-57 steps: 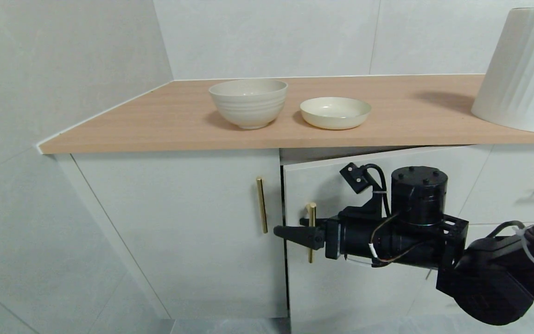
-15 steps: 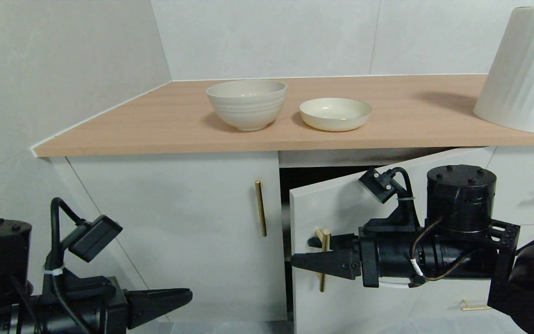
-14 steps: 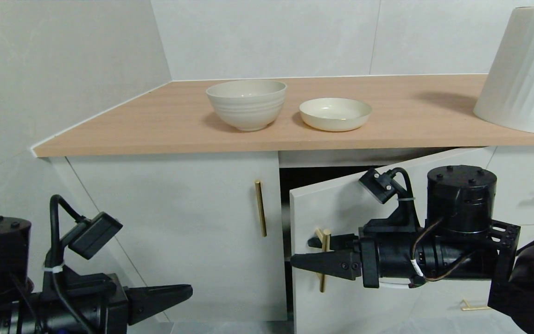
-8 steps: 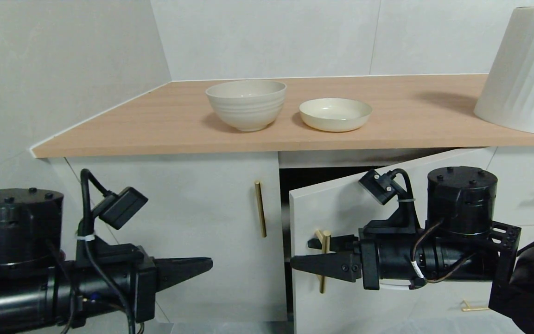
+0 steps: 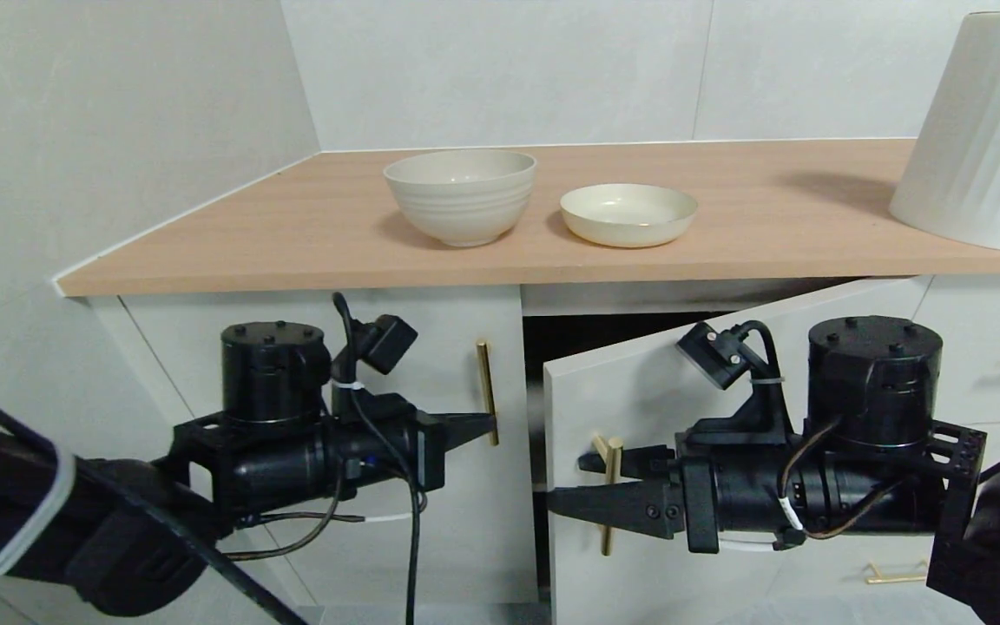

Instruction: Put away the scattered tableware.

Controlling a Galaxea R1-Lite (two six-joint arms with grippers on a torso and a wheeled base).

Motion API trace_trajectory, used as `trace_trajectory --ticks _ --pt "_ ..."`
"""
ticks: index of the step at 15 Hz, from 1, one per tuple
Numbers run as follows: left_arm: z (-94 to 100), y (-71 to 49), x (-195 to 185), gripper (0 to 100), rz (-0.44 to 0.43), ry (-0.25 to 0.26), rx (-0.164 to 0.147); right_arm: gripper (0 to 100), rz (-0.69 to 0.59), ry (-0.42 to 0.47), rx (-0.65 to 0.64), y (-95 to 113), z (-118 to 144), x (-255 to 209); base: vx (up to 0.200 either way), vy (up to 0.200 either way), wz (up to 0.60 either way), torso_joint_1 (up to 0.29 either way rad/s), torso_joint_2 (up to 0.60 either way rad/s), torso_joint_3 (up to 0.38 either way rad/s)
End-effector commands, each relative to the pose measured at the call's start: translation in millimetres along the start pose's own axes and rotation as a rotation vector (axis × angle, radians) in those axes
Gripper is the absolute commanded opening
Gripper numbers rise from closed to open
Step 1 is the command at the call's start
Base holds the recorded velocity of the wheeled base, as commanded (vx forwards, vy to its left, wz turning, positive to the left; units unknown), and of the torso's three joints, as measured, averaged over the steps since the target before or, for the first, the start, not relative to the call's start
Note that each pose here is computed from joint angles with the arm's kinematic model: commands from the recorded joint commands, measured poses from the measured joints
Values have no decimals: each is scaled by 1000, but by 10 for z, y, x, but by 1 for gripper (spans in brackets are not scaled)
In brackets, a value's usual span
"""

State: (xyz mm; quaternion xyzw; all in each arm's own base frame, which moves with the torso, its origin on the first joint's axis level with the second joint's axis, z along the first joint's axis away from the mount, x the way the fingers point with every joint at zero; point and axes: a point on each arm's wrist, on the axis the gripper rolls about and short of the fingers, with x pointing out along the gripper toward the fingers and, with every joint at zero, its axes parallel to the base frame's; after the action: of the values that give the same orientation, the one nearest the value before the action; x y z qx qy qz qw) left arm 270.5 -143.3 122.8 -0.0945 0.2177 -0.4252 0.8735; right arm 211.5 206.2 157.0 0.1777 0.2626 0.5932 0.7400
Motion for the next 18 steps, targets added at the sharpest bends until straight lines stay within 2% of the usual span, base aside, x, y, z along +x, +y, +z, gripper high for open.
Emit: trace_trajectory --ticks 1,4,5,7,11,12,14,18 --pt "-334 35 332 0 2 64 -15 100 -3 2 3 -2 -9 -9 0 0 0 0 0 0" --pt "-357 -102 498 0 -68 -61 -12 100 -10 13 13 -21 -50 -19 0 0 0 0 0 0" --pt "-345 -155 527 0 -97 -107 -3 100 -14 16 12 -27 -66 -29 0 0 0 0 0 0" --pt "-328 -239 527 0 -137 -165 26 100 -21 21 15 -34 -95 -58 0 0 0 0 0 0" --pt "-299 -316 505 0 -161 -190 43 100 -37 12 4 -38 -115 -136 0 0 0 0 0 0" --pt "-286 -352 508 0 -179 -219 58 100 -61 0 -49 -84 -101 -187 0 0 0 0 0 0" --pt "-284 -383 500 0 -192 -236 67 100 -87 -15 -93 -115 -90 -272 0 0 0 0 0 0" --pt "-231 -406 493 0 -200 -255 79 100 -158 -100 -112 -8 -54 -711 0 0 0 0 0 0"
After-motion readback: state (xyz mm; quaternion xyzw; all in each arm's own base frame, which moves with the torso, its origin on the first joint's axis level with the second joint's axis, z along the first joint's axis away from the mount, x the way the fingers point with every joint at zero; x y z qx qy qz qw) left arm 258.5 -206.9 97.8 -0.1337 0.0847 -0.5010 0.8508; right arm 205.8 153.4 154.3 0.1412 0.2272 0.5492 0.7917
